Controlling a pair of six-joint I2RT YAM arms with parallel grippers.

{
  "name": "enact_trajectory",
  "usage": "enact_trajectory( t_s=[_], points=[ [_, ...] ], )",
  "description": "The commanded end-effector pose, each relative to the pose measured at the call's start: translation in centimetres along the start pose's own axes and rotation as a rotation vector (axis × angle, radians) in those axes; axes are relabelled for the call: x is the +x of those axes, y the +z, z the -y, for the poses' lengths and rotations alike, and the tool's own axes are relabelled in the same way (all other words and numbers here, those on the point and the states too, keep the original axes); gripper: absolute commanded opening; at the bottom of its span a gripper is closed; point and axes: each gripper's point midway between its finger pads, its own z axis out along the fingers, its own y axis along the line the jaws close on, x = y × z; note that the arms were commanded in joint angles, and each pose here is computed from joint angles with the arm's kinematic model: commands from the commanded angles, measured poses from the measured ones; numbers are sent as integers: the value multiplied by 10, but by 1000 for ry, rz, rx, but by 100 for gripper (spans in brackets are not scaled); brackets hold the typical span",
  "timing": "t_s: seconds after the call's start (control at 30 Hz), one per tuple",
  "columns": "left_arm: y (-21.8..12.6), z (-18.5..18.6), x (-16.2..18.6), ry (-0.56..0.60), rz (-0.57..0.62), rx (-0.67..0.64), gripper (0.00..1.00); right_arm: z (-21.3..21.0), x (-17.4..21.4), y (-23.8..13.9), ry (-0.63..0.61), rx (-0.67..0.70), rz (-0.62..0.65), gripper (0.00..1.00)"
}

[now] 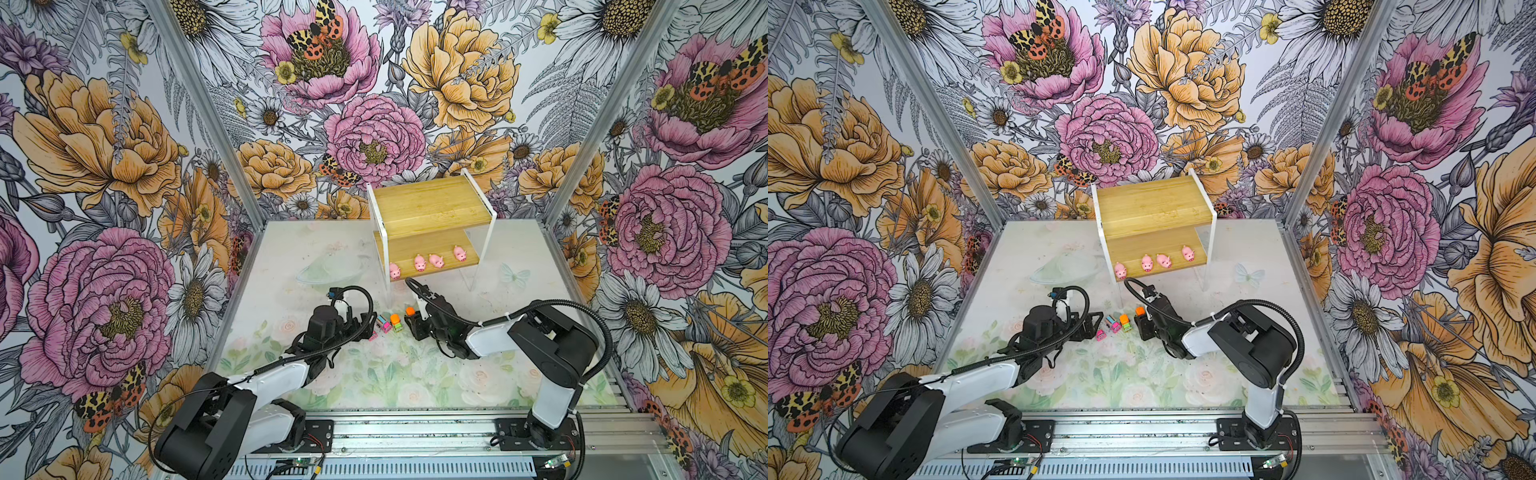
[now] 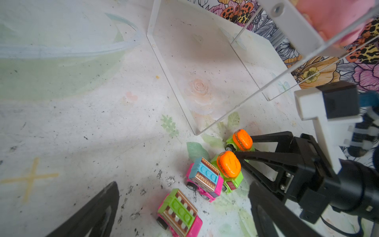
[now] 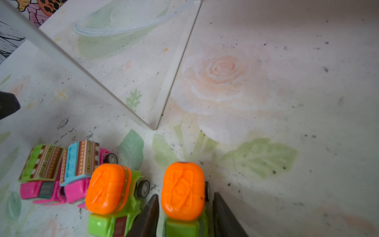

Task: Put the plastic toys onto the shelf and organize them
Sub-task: 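Lower the right gripper and close it on an orange-topped green truck, then lift the green truck with the right gripper onto the upper shelf board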

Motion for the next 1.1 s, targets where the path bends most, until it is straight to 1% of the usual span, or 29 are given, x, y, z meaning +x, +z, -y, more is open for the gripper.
enact_trajectory(
  t_s=[0.0,0.1,0.2,0.4,0.5,0.6,0.7,0.83,0.87,0.93,1.07],
  points=[
    [0,-5,0,11,11,-14,99,-4,-5,2,8,-6,29,33],
    [1,-6,0,11,11,-12,99,-4,-6,-5,8,-12,44,25],
    [2,-6,2,9,6,-10,99,-6,-8,-14,11,-23,53,21],
    [1,-6,1,9,11,-9,99,-11,-15,-42,29,-46,69,19],
    [0,-6,0,7,12,-8,99,-16,-18,-64,29,-52,56,19],
    [0,-5,-2,6,15,-3,99,-22,-29,-94,16,-44,51,19],
    [0,-4,-3,6,14,0,99,-23,-51,-133,15,-21,77,18],
    [0,-3,-5,8,16,5,99,-33,-97,-188,1,-21,159,19],
    [-1,-3,-5,9,17,6,99,-34,-106,-196,-3,-18,174,19],
    [-1,-3,-7,10,21,6,99,-40,-137,-220,-33,-15,219,19],
    [-3,-1,-14,19,30,5,99,-42,-196,-252,-96,52,303,20]
  ],
)
